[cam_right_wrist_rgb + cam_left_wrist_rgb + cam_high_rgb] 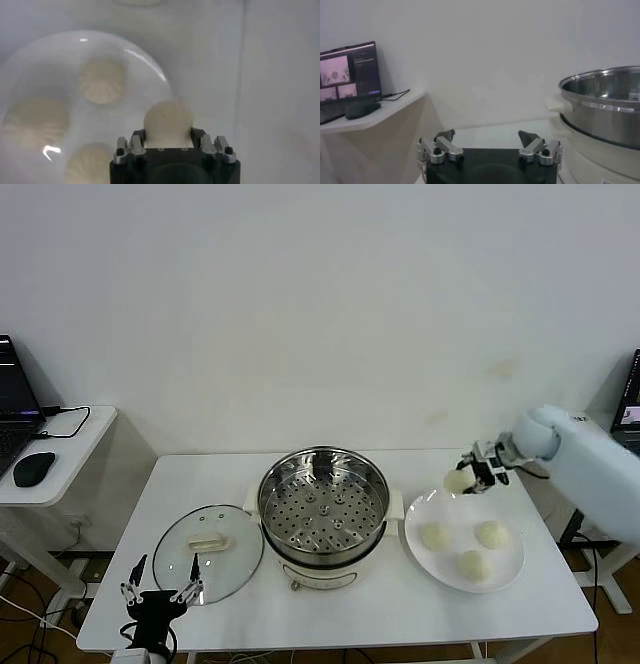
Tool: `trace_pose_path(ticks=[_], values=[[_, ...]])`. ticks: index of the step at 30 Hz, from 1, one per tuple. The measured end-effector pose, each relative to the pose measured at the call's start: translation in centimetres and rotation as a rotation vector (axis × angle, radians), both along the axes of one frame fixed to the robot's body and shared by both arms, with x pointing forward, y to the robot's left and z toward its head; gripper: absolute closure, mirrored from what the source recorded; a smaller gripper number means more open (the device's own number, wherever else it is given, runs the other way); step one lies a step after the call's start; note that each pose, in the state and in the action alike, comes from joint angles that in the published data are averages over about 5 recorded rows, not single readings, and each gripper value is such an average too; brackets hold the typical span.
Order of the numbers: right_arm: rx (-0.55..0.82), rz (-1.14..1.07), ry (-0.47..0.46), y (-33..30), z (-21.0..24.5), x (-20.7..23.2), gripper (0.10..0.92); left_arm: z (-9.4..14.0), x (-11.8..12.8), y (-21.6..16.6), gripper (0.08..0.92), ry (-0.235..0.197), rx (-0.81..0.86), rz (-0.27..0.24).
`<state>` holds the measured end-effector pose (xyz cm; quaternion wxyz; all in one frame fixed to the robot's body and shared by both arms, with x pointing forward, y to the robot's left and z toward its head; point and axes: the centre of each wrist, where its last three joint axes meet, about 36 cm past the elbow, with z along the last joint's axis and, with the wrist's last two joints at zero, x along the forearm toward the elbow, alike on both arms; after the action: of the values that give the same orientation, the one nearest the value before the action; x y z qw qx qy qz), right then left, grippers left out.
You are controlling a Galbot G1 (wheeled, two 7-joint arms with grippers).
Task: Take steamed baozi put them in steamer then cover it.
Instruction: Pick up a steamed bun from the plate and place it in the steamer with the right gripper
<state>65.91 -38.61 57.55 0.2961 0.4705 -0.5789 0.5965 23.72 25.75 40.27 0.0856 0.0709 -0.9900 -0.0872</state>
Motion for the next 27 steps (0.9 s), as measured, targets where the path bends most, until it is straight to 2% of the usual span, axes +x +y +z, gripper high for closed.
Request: trace_pose_path(ticks=[7, 15, 21, 27], values=[[0.057, 0.073, -0.064, 3.6, 5.8, 0.8, 0.445, 0.3, 0.2, 0.2, 0.177, -0.006, -0.002, -0.008], [0.115, 0.225, -0.104, 11.4, 10.2, 2.1, 0.445, 0.4, 0.5, 0.6, 0.177, -0.011, 0.001, -0.012], [0.119, 0.385, -0.09, 18.7, 10.0, 2.1, 0.445, 0.6, 0.7, 1.2, 0.177, -0.018, 0.002, -0.003], [0.065, 0.541, -0.076, 24.1, 8.1, 1.8, 0.445, 1.1, 0.8, 1.5, 0.177, -0.028, 0.0, 0.006]])
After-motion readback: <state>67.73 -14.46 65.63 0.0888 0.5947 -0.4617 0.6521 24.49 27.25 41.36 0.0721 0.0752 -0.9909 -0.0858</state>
